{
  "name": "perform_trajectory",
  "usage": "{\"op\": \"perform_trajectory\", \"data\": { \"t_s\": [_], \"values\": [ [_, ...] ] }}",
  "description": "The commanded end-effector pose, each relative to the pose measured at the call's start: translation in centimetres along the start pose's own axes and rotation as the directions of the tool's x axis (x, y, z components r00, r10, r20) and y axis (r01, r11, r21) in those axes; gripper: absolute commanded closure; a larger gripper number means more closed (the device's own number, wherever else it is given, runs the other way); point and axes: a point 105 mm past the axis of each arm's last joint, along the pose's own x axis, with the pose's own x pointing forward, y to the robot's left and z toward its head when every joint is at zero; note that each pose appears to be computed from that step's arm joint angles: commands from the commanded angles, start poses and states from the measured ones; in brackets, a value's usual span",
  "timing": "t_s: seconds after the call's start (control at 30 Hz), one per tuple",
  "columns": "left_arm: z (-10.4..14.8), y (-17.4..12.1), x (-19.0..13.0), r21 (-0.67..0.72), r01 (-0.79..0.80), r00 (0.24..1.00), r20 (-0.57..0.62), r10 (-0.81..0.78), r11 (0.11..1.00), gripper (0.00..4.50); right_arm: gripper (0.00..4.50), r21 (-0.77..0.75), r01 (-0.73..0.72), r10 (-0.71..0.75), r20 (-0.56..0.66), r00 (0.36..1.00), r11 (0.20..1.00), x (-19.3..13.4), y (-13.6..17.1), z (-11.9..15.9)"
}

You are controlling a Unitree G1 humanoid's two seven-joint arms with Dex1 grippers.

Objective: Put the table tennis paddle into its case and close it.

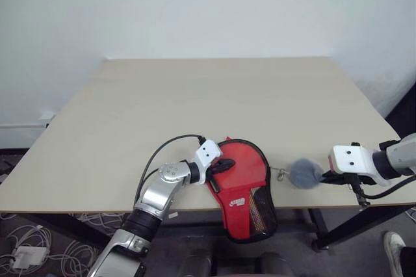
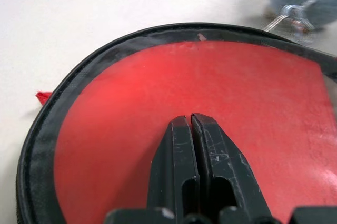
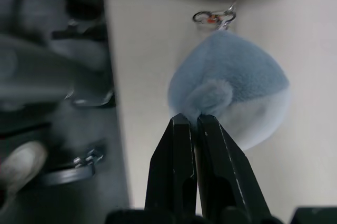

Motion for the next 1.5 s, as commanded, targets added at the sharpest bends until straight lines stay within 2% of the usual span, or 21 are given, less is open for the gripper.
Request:
{"op": "perform_trajectory", "data": {
  "t_s": [0.03, 0.4, 0.57, 0.73, 0.9, 1.0, 1.03, 1.07, 1.13, 1.23, 1.33, 1.5],
  "values": [
    [-3.7, 0.1, -0.7, -0.057, -0.020, 0.992, -0.129, 0.013, 0.998, 4.50, 4.46, -0.053, 0.016, -0.017, -0.011, 1.000, 0.998, -1.8, 0.0, 0.7],
    [-3.9, 0.5, -0.8, -0.043, -0.008, 0.990, -0.139, 0.002, 0.999, 4.50, 4.46, -0.122, -0.142, 0.138, -0.045, 0.989, 0.982, -2.4, 3.3, 0.7],
    [-3.7, 0.8, -0.8, -0.036, -0.012, 0.991, -0.136, 0.007, 0.999, 4.50, 4.46, -0.134, -0.167, 0.162, -0.041, 0.986, 0.977, -2.3, 4.0, 0.8],
    [-3.7, 0.8, -0.8, -0.033, -0.012, 0.991, -0.137, 0.008, 0.999, 4.50, 4.46, -0.136, -0.103, 0.099, -0.039, 0.994, 0.985, -1.7, 3.0, 0.7],
    [-3.6, 0.9, -0.8, -0.030, -0.012, 0.991, -0.136, 0.007, 0.999, 4.50, 4.46, -0.060, 0.116, -0.115, 0.005, 0.993, 0.991, -1.0, -1.1, 0.5],
    [-3.6, 0.9, -0.7, -0.028, -0.010, 0.991, -0.135, 0.006, 1.000, 4.50, 4.46, -0.012, 0.174, -0.174, 0.015, 0.985, 0.985, -1.0, -2.5, 0.4],
    [-3.6, 0.9, -0.7, -0.028, -0.010, 0.991, -0.136, 0.006, 1.000, 4.50, 4.04, -0.004, 0.184, -0.184, 0.017, 0.983, 0.983, -1.0, -2.8, 0.5],
    [-3.6, 0.9, -0.7, -0.027, -0.009, 0.991, -0.137, 0.005, 1.000, 4.50, 3.90, 0.012, 0.195, -0.195, 0.017, 0.981, 0.981, -1.1, -3.2, 0.4],
    [-3.6, 0.9, -0.7, -0.026, -0.008, 0.990, -0.138, 0.004, 1.000, 4.50, 3.18, 0.022, 0.206, -0.206, 0.012, 0.978, 0.978, -1.2, -3.5, 0.3],
    [-3.6, 0.9, -0.8, -0.026, -0.007, 0.990, -0.140, 0.004, 1.000, 4.50, 2.15, 0.049, 0.203, -0.205, 0.026, 0.978, 0.978, -2.6, -4.1, 0.6],
    [-3.7, 0.8, -0.7, -0.026, -0.006, 0.990, -0.142, 0.002, 1.000, 4.50, 2.15, 0.068, 0.148, -0.153, 0.068, 0.986, 0.987, -3.1, -3.4, 1.3],
    [-3.9, 0.7, -0.7, -0.028, -0.007, 0.989, -0.145, 0.002, 1.000, 4.50, 2.15, 0.109, 0.144, -0.157, 0.121, 0.980, 0.984, -0.7, -3.4, 2.3]
  ]
}}
